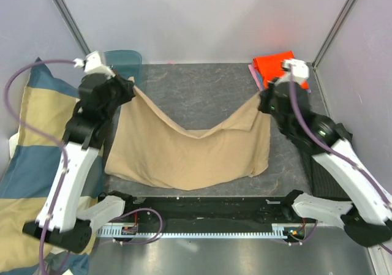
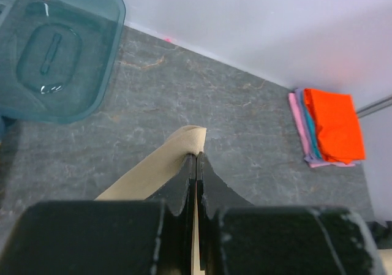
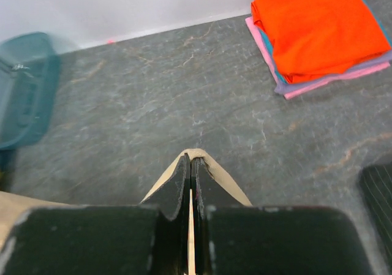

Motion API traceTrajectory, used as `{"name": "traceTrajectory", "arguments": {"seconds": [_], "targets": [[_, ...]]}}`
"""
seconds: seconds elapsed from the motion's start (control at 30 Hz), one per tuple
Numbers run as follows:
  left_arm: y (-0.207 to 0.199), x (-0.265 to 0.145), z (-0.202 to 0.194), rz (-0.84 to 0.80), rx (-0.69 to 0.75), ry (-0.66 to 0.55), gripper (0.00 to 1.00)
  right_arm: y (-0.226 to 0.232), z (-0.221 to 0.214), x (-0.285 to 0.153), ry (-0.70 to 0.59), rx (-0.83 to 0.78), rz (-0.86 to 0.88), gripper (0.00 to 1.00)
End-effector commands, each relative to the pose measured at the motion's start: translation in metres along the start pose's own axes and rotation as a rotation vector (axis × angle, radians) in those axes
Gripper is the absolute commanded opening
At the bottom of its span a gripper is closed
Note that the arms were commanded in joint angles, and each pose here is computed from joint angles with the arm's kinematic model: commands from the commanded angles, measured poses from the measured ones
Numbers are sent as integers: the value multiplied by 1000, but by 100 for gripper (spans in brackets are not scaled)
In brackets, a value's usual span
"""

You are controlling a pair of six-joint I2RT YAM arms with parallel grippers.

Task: Fold and stack the t-shirts
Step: Flatten out the tshirt

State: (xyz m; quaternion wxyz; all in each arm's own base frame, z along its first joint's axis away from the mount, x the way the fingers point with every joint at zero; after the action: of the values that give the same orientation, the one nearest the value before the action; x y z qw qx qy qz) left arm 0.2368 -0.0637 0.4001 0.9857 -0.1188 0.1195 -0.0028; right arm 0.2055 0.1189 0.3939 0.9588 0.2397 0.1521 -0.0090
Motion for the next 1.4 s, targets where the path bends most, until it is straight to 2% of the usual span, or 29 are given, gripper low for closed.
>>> {"name": "traceTrajectory", "arguments": {"seconds": [0.0,0.03,0.07,0.1,0.13,0.17,0.2,0.23,0.27,0.37,0.43,0.47,0.5,0.53,0.57,0.6,0.63,0.67,0.7,0.73,0.8,0.83,0.9,0.93,1.13,1.37], "targets": [[-22,55,43,-35,66,-152,2,30,27,68,-104,-36,6,0],[-26,84,35,-23,100,-102,2,30,34,82,-107,-25,8,0],[-28,94,41,-26,103,-104,2,26,61,96,-167,10,9,0],[-35,97,64,-43,96,-149,2,28,61,119,-146,-6,15,0],[-39,118,62,-51,106,-121,2,30,71,127,-169,-18,16,0],[-44,126,68,-72,108,-121,2,38,99,125,-236,-8,35,0],[-53,118,99,-100,96,-193,2,42,101,141,-221,-52,42,0],[-57,118,107,-110,99,-189,2,44,113,142,-239,-62,52,0],[-65,115,128,-142,89,-234,2,55,134,134,-281,-59,90,0],[-71,89,156,-191,69,-285,2,71,174,98,-375,-69,173,0],[-70,72,159,-207,53,-288,2,77,186,76,-395,-71,237,0],[-67,74,145,-198,53,-247,2,76,192,56,-406,-71,259,0],[-62,47,149,-207,39,-277,2,75,191,47,-400,-72,277,0],[-60,40,144,-211,23,-282,2,75,188,39,-382,-76,316,0],[-53,48,113,-193,26,-210,2,67,180,25,-365,-74,324,0],[-47,23,111,-200,6,-240,2,63,175,17,-354,-64,333,0],[-42,17,99,-194,-1,-231,2,60,167,10,-329,-56,361,0],[-32,29,65,-146,2,-153,2,49,152,0,-298,-48,360,0],[-26,13,58,-141,-23,-162,2,43,142,-3,-273,-42,356,0],[-17,22,23,-109,-16,-79,2,30,115,8,-193,-33,321,0],[-8,16,-3,-99,-22,-39,2,14,96,-9,-158,-16,314,0],[0,24,-36,-73,-12,44,2,-1,66,3,-67,-10,267,0],[9,24,-66,-36,-30,113,2,-14,41,-6,4,8,272,0],[18,24,-90,-1,-27,162,2,-29,10,3,96,8,226,0],[46,15,-147,148,-29,276,2,-79,-73,-14,301,137,102,0],[63,10,-184,258,-17,388,2,-103,-110,-28,431,215,-8,0]]}}
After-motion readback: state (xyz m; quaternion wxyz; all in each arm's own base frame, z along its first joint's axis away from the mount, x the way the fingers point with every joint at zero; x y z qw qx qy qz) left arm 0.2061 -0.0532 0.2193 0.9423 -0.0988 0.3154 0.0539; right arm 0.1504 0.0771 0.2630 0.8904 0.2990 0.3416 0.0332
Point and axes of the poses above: each gripper's point midway between its finger pads, its own x axis out along the fingers, its own y axis along the line the jaws close on, z = x × y, the point moved 8 cm from there along -x, back along the fingers, and after that the axes turned 12 degrees about x, right-handed, at the moved point
